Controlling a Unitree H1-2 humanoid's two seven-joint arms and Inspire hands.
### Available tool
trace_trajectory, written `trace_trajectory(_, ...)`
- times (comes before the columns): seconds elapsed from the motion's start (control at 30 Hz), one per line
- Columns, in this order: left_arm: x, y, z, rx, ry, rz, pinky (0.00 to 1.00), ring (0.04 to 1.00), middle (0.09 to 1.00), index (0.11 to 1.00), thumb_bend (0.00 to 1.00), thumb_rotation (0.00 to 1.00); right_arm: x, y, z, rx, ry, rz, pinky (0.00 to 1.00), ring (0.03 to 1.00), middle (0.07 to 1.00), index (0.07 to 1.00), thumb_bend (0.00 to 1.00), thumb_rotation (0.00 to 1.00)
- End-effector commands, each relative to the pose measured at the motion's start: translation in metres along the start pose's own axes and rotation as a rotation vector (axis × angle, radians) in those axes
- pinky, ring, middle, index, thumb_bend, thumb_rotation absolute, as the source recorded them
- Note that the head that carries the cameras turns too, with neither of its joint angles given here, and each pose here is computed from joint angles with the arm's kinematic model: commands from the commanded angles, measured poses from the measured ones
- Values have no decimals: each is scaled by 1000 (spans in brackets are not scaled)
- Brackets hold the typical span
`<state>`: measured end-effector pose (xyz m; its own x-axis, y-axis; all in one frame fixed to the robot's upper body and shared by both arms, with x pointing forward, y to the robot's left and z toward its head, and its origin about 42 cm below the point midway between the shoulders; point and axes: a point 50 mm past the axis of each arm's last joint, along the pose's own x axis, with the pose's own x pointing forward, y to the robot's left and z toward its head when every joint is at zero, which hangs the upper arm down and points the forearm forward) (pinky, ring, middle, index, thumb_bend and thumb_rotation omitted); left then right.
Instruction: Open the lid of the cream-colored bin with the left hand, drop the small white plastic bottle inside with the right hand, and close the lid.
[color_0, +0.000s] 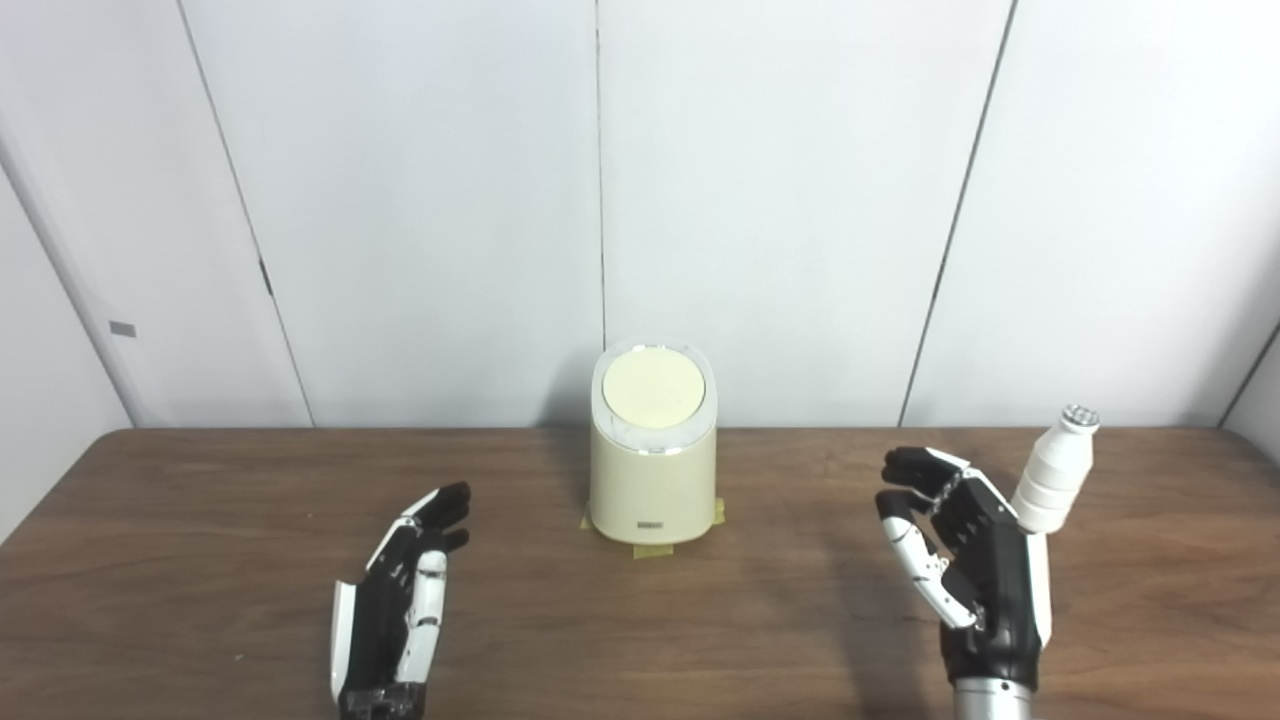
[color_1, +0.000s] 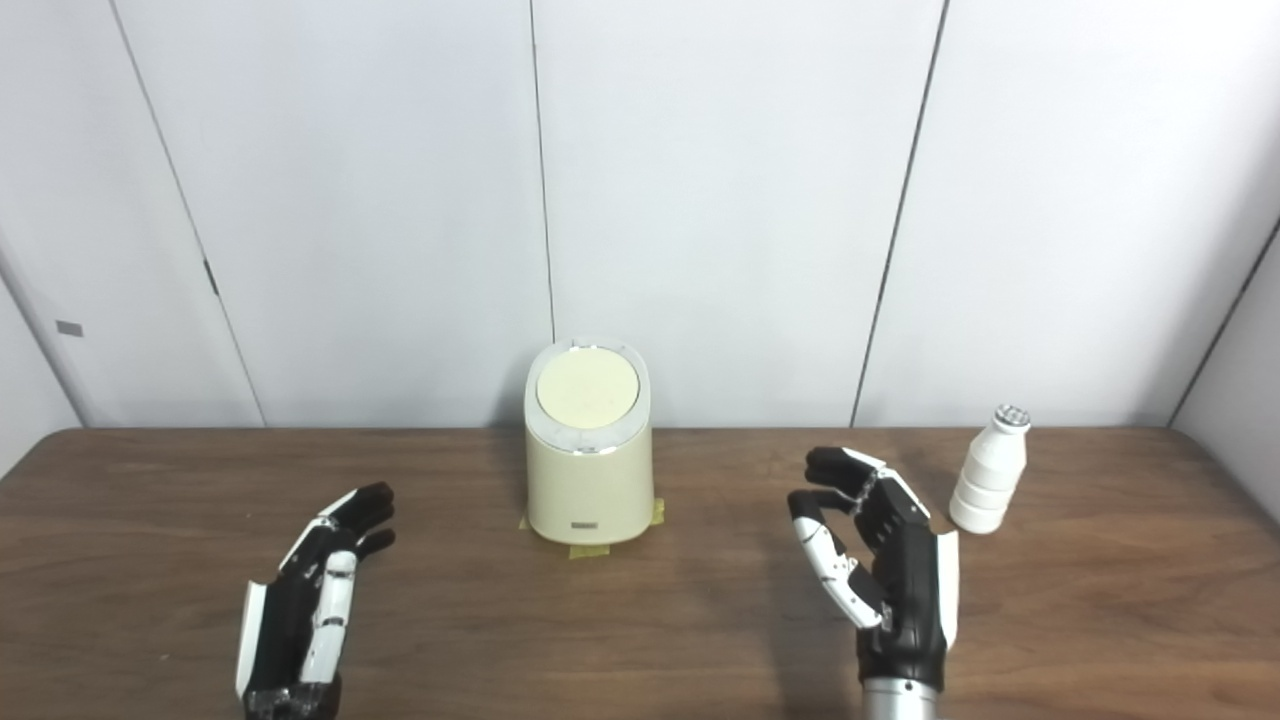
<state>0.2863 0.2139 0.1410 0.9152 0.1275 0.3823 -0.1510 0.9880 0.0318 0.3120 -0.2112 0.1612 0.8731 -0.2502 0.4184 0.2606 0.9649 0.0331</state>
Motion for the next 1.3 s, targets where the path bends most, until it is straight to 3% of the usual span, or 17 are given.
trace_trajectory(0.0,10,-1,10,-2,-62,-5,772,820,811,787,198,769,9,5,13,11,-67,7,583,656,658,621,259,323)
trace_trajectory(0.87,12,-2,13,13,-70,-7,768,818,808,788,197,761,10,6,14,27,-54,4,587,657,658,621,260,319)
trace_trajectory(1.03,22,-4,25,62,-77,-18,810,847,837,813,266,599,11,7,14,20,-59,10,584,655,657,622,257,309)
trace_trajectory(1.1,27,-5,31,55,-87,-24,812,854,845,823,294,492,11,7,14,29,-58,13,585,655,656,619,258,306)
trace_trajectory(1.27,48,-8,47,115,-121,-27,797,858,858,839,347,428,12,11,12,42,-60,11,576,652,656,612,255,301)
